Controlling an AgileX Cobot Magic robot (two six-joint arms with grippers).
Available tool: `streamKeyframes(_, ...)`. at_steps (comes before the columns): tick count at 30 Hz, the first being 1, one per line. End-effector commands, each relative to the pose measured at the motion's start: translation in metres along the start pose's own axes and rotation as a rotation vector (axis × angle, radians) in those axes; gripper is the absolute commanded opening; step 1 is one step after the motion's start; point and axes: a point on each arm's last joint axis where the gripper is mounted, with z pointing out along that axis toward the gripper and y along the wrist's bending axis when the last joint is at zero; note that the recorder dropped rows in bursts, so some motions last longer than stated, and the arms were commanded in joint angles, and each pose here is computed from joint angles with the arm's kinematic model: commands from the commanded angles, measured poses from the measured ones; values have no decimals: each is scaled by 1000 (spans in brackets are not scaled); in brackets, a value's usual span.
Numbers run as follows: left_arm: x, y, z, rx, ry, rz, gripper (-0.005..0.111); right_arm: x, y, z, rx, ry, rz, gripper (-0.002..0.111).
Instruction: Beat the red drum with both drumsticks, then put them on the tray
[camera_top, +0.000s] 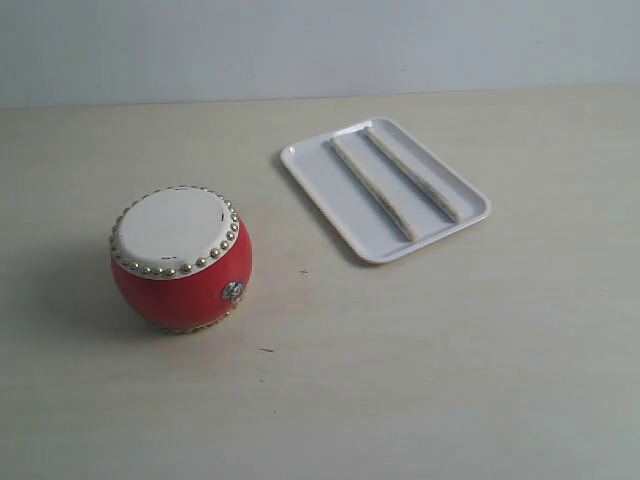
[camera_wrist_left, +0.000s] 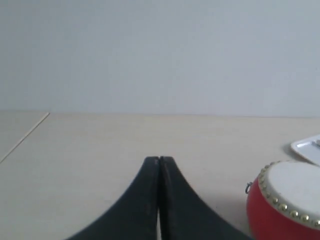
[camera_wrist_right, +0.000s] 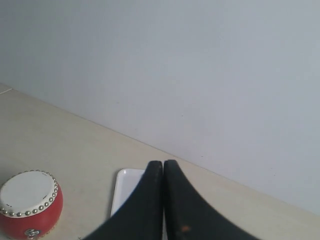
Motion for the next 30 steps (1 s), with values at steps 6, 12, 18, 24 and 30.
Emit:
streamKeyframes(6, 63, 1, 19, -13, 142, -19, 0, 0, 0, 0, 7, -8, 1, 0)
streamKeyframes(12, 63, 1, 19, -13, 144, -17, 0, 0, 0, 0, 7, -8, 3, 0)
streamKeyframes(18, 63, 1, 19, -13, 144, -17, 0, 0, 0, 0, 7, -8, 3, 0)
streamKeyframes(24, 63, 1, 19, -13, 144, -17, 0, 0, 0, 0, 7, -8, 3, 0)
streamKeyframes(30, 63, 1, 19, -13, 144, -17, 0, 0, 0, 0, 7, -8, 5, 0)
